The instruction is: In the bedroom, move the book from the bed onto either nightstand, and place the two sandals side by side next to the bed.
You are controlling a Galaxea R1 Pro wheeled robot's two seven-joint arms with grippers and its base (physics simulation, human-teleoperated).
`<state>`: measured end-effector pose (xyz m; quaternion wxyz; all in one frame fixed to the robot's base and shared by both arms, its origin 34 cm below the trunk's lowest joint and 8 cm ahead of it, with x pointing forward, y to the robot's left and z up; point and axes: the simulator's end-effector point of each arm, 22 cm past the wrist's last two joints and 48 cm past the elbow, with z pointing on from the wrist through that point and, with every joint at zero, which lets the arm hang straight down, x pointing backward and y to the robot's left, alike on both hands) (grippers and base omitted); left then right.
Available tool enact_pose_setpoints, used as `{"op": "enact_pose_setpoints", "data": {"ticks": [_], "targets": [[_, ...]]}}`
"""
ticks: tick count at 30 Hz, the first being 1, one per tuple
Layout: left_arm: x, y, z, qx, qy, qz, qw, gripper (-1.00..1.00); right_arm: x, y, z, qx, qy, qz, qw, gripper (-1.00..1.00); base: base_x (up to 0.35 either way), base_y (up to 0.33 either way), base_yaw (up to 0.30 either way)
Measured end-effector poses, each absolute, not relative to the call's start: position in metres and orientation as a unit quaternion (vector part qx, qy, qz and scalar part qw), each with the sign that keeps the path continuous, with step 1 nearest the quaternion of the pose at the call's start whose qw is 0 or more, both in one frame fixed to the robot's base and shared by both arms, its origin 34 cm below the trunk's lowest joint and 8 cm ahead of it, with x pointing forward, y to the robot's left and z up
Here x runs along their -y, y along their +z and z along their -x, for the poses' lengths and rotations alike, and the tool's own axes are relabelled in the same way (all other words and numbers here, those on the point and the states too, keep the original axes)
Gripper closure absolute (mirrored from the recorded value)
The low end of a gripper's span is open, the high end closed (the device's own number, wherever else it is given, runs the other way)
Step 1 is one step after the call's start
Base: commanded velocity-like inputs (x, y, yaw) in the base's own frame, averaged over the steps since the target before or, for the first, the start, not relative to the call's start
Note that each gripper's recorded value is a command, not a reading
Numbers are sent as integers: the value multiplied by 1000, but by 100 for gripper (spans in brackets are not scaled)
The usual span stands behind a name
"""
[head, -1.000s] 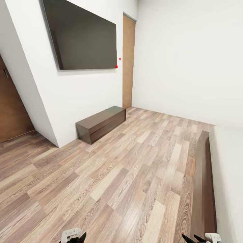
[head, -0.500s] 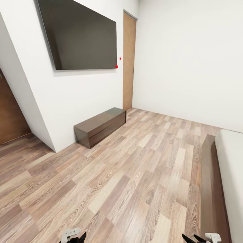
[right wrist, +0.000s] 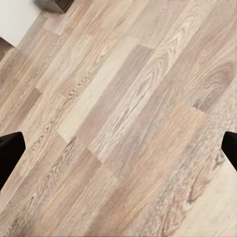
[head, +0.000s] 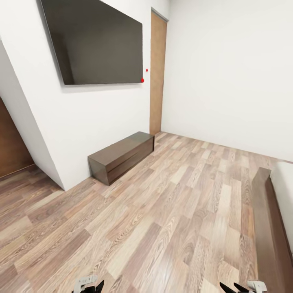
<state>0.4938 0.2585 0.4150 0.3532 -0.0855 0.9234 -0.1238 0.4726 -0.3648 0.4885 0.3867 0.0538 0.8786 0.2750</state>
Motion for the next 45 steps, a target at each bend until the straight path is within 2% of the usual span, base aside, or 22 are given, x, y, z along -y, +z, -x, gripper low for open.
{"op": "enact_pose_setpoints", "data": {"ticks": [25, 45], "targets": [[-258, 415, -494, -923, -125, 86, 353, -100, 365, 489, -473, -878, 275, -54, 387, -100, 334, 102, -7], [-258, 415, -494, -924, -125, 86, 352, -100, 365, 489, -473, -878, 275, -54, 387, -100, 307, 92, -273]]}}
